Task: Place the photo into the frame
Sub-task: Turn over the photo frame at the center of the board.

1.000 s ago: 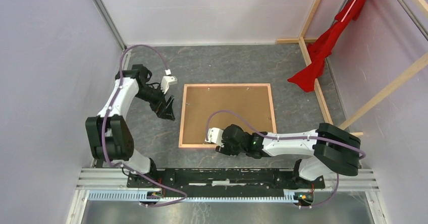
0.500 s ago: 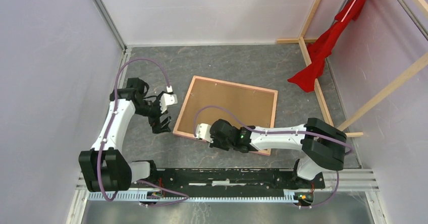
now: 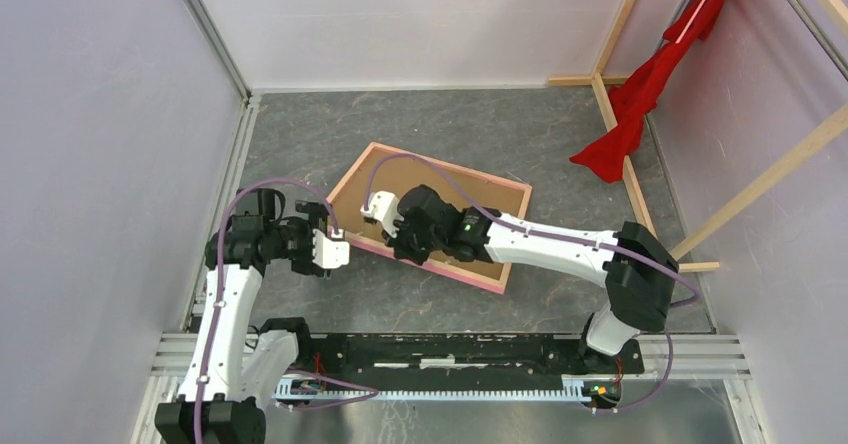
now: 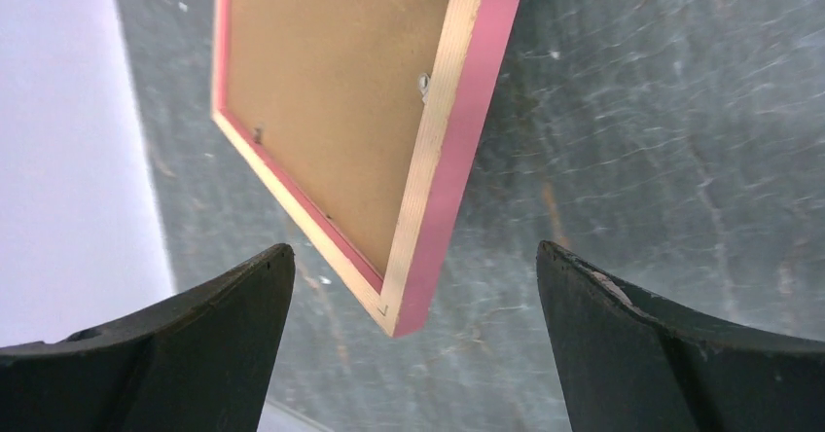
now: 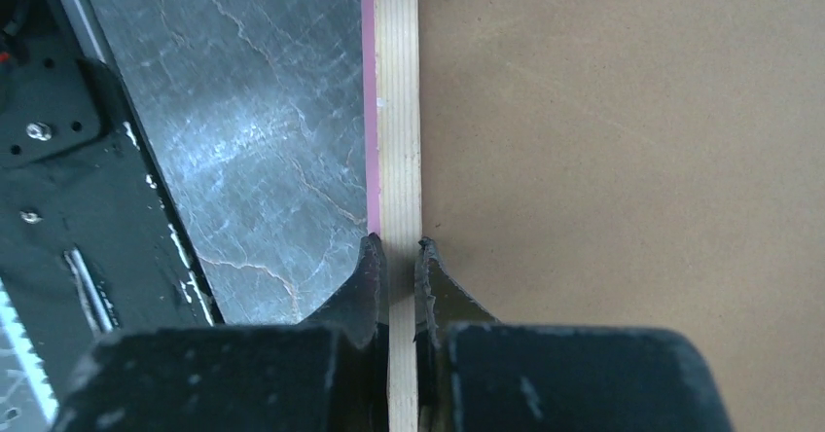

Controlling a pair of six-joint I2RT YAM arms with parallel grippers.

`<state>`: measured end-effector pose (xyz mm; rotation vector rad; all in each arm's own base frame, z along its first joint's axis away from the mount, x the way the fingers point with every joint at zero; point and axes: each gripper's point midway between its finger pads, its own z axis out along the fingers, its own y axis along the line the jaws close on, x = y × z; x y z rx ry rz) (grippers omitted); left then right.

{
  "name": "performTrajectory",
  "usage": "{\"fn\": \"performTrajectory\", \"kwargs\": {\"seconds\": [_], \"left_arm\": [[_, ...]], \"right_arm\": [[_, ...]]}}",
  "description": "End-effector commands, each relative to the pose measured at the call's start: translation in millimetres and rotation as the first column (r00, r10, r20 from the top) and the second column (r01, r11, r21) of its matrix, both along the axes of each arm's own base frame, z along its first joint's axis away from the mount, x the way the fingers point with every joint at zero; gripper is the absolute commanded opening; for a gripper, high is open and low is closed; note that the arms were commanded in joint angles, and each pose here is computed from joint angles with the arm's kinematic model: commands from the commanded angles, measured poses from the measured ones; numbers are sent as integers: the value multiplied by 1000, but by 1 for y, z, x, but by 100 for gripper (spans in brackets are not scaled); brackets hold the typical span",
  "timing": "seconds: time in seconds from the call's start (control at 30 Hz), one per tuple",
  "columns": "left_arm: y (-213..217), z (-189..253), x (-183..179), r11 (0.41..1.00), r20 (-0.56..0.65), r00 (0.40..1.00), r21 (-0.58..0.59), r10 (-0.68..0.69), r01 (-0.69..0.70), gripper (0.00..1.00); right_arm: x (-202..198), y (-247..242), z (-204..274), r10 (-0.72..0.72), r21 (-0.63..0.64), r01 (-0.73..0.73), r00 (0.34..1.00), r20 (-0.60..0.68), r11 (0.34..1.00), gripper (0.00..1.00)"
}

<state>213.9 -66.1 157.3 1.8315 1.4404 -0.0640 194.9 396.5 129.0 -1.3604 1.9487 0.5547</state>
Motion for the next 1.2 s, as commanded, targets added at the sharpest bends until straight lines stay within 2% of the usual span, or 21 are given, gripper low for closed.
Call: {"fn": "performTrajectory", "kwargs": {"seconds": [0.0,0.13,0.37,0.5,0.67,0.77,0.93,1.0,1.03,1.1,1.17], "left_arm": [[-2,18,20,989,218,967,92,-133,115,100],[1,15,23,981,249,954,142,-165,132,99],[-5,21,41,966,381,895,199,-232,166,89],[-14,39,57,973,460,861,177,-218,152,78],[-17,39,64,964,458,854,206,-245,166,71],[-19,41,66,964,453,857,204,-246,168,61],[-21,45,70,967,445,865,200,-232,156,37],[-22,48,72,970,442,869,191,-223,152,33],[-22,47,72,971,437,872,186,-220,152,27],[-24,51,73,974,437,874,170,-212,151,6],[-28,57,75,979,438,877,137,-195,149,2]], "right_arm": [[19,31,66,8,185,-11,1000,19,983,0],[23,35,79,30,215,-28,1000,-9,976,0],[27,41,98,29,246,-13,998,-61,969,0],[29,43,109,35,258,-15,997,-73,966,0],[31,43,118,39,280,-9,994,-101,960,0],[33,42,126,39,291,-7,994,-106,957,0],[39,38,139,31,308,3,994,-104,951,0],[39,37,143,30,313,4,994,-104,950,7],[41,34,145,24,309,8,995,-99,951,22],[44,29,148,13,295,10,997,-75,955,41],[45,19,148,7,265,2,999,-33,964,49]]}}
